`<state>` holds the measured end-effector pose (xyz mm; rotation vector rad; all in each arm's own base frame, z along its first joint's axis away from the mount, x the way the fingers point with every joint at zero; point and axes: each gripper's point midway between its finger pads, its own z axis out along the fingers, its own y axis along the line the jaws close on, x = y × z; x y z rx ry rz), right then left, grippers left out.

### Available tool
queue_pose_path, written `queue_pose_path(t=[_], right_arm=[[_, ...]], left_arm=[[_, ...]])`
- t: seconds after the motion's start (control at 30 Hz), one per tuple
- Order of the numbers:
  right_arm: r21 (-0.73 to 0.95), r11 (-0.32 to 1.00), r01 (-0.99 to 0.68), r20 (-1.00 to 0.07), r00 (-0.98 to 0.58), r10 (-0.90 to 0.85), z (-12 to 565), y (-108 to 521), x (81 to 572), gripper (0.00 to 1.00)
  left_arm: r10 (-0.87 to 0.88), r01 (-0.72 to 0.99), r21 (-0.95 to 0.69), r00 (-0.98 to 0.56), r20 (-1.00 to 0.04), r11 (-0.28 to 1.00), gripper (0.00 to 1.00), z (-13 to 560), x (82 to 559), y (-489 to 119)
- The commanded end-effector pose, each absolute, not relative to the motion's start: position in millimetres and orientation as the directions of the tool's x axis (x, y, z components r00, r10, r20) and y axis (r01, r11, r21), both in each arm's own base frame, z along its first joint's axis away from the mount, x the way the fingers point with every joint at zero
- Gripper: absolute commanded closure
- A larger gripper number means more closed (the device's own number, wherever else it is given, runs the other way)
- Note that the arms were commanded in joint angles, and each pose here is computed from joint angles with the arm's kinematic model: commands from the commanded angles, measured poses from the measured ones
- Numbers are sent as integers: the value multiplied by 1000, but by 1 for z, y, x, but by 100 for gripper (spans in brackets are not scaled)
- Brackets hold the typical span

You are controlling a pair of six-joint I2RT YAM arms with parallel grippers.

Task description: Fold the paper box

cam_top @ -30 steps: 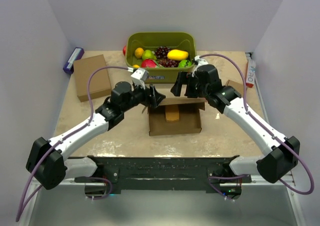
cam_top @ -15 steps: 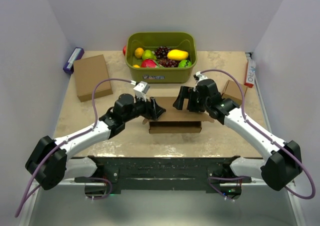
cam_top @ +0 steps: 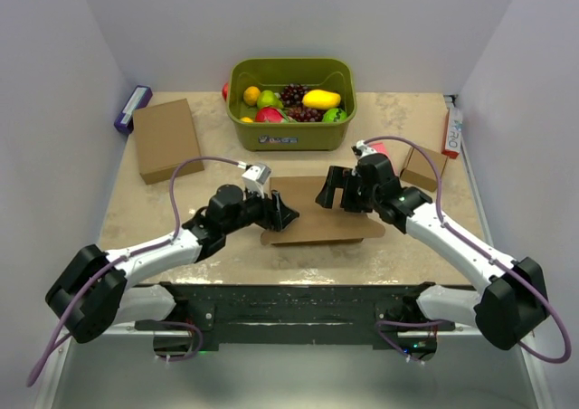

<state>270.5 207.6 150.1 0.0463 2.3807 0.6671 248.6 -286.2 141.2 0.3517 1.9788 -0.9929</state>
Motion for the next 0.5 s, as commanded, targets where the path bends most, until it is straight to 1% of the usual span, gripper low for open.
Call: queue_pose_path(t=[0.0,0.47], right_arm=[[495,859,-133,-587,-780,218,146,211,272,2],[492,866,-94,-540,-813,219,113,207,261,2]], left_arm=[[-155,558,-527,-579,-801,641,26,139,248,-285],[-127,514,-536,-632,-765,670,27,101,239,-278]])
